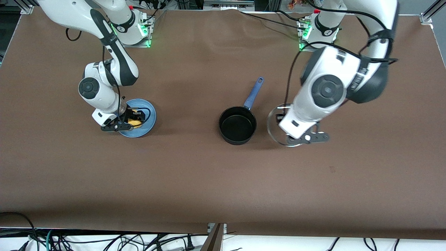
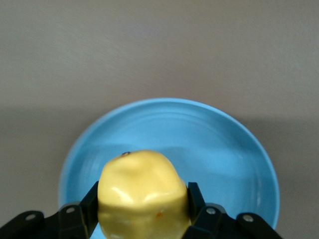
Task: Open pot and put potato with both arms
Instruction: 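Lift the lid with the left gripper while the right gripper lifts the potato, then lower the lid with the left gripper while the right gripper carries the potato over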
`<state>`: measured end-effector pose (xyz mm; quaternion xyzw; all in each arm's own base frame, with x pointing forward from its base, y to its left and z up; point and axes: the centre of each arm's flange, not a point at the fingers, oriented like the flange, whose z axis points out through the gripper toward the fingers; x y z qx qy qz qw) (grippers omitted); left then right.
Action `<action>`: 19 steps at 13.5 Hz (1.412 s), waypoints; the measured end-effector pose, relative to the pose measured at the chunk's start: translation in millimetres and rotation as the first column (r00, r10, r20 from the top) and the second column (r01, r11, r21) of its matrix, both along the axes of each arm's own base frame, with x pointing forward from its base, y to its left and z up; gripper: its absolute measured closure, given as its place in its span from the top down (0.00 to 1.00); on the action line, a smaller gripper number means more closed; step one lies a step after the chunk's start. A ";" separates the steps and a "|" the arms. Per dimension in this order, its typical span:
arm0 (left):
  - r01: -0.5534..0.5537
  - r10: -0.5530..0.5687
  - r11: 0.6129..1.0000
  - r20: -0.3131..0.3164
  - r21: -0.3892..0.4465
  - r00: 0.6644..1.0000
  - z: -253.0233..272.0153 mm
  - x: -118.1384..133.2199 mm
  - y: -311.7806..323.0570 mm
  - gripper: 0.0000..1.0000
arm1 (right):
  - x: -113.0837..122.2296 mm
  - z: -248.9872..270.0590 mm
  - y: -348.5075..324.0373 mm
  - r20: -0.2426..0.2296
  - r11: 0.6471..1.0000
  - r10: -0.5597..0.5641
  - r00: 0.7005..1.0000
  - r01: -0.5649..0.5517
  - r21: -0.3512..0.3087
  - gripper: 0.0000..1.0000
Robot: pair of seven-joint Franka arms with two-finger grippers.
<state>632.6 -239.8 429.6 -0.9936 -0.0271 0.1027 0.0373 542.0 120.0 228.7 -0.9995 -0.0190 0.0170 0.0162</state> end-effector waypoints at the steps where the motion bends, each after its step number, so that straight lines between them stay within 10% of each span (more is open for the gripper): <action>1: 0.022 -0.022 1.000 -0.027 0.001 0.999 -3.5 4.0 20.6 0.66 | 7.5 17.6 16.9 -0.015 1.000 -0.015 1.000 0.015 0.002 0.71; 8: 0.200 -0.191 0.978 -0.132 0.061 0.973 -53.6 19.2 158.6 0.66 | 24.8 114.3 228.1 -0.046 0.971 -0.237 0.970 0.238 0.002 0.71; 19: 0.293 -0.292 0.956 0.050 -0.018 0.955 -213.5 -24.7 252.3 0.66 | 12.7 68.0 415.4 -0.021 0.919 -0.367 0.930 0.366 0.150 0.71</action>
